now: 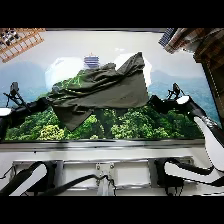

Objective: Fold the clothes and pants, and hang the long-sleeved shirts on hangers.

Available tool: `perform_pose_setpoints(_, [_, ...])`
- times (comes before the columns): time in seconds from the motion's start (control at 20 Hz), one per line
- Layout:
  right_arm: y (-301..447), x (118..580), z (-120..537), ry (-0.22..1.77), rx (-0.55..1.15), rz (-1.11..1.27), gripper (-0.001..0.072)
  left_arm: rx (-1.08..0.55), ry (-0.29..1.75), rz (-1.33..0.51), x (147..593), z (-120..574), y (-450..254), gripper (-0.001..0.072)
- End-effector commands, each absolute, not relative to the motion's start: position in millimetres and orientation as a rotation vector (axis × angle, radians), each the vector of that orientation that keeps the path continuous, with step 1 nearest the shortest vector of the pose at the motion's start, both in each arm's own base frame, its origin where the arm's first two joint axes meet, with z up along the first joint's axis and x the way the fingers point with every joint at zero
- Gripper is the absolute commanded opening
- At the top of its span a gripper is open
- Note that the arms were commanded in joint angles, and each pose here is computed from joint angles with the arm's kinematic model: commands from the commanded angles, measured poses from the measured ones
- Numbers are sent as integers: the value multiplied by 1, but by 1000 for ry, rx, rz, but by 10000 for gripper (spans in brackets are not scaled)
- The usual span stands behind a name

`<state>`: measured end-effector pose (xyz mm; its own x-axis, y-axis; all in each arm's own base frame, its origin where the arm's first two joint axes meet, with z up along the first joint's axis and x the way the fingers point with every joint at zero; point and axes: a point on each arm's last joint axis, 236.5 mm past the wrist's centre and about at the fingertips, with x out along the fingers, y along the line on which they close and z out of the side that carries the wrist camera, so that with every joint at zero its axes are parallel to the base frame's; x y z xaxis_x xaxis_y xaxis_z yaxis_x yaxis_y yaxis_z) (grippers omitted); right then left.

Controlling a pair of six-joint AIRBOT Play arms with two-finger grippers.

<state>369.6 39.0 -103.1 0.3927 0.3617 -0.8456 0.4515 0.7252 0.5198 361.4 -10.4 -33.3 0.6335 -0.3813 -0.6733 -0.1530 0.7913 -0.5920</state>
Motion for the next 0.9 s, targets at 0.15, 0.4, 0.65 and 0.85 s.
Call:
perform_pose_setpoints(0.15, [55,381,-114,1179,825,-65,264,-666,889,-142,362,-32,-10,8])
perform_pose_setpoints(0.4, [70,387,-101,1151,846,-33,26,-664,859,-135,368,-24,-6,7])
perform_pose_setpoints(0.65, [74,435,24,900,737,148,25,-557,642,-219,404,84,-2,4])
perform_pose_setpoints(0.85, [66,456,238,436,581,271,25,-473,273,-309,409,267,-10,4])
